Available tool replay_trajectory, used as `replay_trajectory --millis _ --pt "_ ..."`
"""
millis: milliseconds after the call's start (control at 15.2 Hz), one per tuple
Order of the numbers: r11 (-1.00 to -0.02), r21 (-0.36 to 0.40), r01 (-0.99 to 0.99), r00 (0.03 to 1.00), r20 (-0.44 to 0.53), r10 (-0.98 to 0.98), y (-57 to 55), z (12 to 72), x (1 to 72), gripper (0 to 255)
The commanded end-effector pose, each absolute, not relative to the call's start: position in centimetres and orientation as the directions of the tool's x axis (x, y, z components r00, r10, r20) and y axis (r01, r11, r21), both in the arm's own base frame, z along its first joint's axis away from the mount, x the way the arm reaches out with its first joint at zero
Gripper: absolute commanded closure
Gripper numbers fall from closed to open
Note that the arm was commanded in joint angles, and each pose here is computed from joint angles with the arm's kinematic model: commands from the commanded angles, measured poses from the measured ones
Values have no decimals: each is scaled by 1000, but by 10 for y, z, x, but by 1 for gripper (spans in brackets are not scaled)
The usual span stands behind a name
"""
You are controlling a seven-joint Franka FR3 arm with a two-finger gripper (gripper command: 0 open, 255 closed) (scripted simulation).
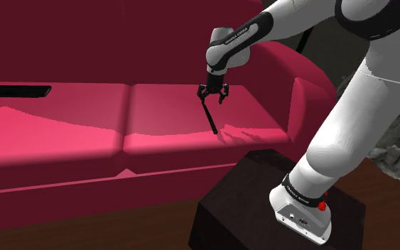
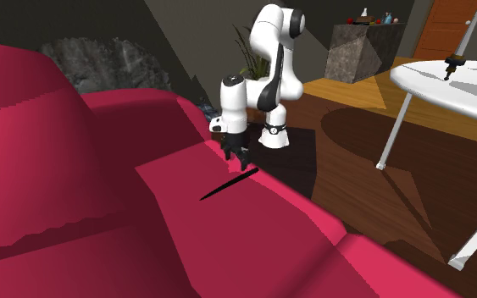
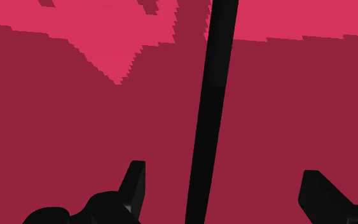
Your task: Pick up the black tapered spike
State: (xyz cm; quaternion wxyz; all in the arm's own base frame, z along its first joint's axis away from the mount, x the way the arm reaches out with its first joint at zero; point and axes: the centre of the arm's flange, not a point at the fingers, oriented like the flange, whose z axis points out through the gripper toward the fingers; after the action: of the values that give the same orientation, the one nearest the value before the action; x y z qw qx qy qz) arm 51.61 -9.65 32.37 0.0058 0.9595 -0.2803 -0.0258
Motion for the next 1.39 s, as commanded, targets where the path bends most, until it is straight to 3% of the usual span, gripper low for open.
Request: replay_trajectory --millis 0,726,792,1320 --pt "-824 27 -565 822 -64 -566 -104 298 523 0" --pt "-812 28 -583 808 -76 -584 -110 242 530 0" --pt "-812 28 -583 808 -76 -584 -110 242 530 255" --pt "-812 28 -583 808 -76 -584 -111 242 532 255"
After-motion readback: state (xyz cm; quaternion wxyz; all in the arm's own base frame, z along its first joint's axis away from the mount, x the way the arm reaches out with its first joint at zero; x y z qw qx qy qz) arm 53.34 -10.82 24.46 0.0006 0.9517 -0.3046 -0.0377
